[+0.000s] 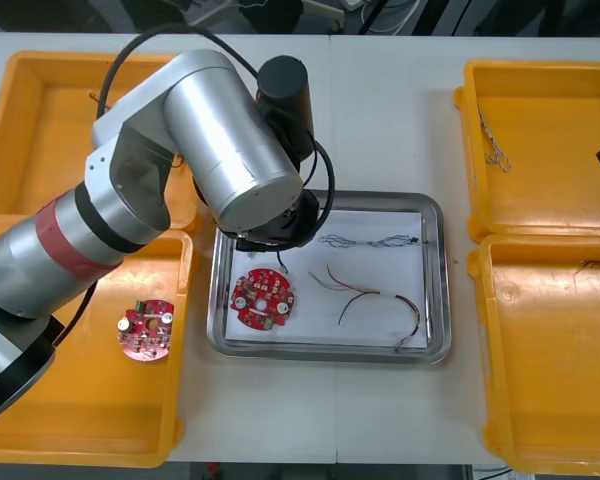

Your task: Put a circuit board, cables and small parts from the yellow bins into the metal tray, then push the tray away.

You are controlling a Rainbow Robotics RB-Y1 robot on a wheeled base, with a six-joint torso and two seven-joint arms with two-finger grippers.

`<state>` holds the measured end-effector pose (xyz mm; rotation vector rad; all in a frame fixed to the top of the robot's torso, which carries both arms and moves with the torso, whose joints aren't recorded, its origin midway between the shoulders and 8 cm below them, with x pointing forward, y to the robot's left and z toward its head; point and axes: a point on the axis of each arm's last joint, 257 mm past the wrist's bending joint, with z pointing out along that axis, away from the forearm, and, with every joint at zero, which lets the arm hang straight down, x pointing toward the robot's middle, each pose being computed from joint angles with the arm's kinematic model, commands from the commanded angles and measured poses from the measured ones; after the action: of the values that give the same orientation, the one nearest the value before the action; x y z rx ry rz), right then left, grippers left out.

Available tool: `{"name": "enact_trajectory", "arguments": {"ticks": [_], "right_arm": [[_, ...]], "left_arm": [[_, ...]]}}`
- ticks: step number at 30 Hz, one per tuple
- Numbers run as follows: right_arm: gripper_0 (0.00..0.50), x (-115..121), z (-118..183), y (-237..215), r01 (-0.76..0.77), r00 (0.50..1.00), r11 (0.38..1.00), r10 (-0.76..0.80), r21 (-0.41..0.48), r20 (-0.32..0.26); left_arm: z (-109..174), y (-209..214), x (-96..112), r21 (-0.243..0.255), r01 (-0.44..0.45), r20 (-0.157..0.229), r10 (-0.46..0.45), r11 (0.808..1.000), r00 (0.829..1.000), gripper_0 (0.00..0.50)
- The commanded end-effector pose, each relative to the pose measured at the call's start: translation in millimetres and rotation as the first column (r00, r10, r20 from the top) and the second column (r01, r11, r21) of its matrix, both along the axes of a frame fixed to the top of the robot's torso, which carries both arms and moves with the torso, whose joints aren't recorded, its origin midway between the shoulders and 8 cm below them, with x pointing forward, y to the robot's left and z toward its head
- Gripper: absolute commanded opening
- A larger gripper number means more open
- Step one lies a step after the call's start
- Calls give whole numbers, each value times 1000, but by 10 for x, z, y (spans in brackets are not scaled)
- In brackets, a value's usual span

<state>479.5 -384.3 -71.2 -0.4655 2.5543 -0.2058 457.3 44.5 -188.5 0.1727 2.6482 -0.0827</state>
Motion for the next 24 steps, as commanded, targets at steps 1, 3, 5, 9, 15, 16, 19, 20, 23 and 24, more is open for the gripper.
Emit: {"name": "enact_trajectory", "arguments": {"ticks": [1, 3, 5, 9, 15, 16, 19, 20, 23, 24], "right_arm": [[500, -202, 101, -481, 135, 990, 990, -136, 26, 36], [500, -261, 44, -557, 157, 987, 987, -158, 38, 27], [500, -314, -12, -623, 180, 983, 983, -181, 46, 19], [500, -430, -131, -759, 227, 974, 973, -228, 42, 2], [500, -626, -283, -756, 281, 960, 958, -281, 58, -6], [500, -664, -317, -747, 292, 956, 955, -292, 58, -8], [500, -733, -363, -685, 302, 953, 950, -302, 75, -3], [500, -744, -376, -665, 300, 954, 951, -300, 78, -3], [500, -789, -416, -610, 299, 954, 949, -301, 102, 4], [500, -810, -447, -587, 299, 954, 948, -301, 110, 2]], "left_arm": [[-112, -275, 21, -51, -27, -2, 27, 998, 1000, 0], [-172, -289, 52, -50, -30, 0, 30, 998, 1000, 0], [-210, -317, 88, -56, -32, 8, 32, 998, 999, 0], [-303, -352, 158, -72, -35, 12, 36, 997, 999, 0], [-432, -408, 269, -79, -34, 35, 36, 996, 999, 0], [-454, -417, 284, -81, -34, 37, 37, 996, 999, 0], [-479, -417, 314, -84, -38, 36, 41, 996, 999, 0], [-483, -413, 316, -84, -41, 35, 44, 996, 998, 0], [-484, -414, 313, -84, -41, 33, 44, 996, 998, 0], [-485, -419, 308, -83, -37, 34, 40, 996, 999, 0]]}}
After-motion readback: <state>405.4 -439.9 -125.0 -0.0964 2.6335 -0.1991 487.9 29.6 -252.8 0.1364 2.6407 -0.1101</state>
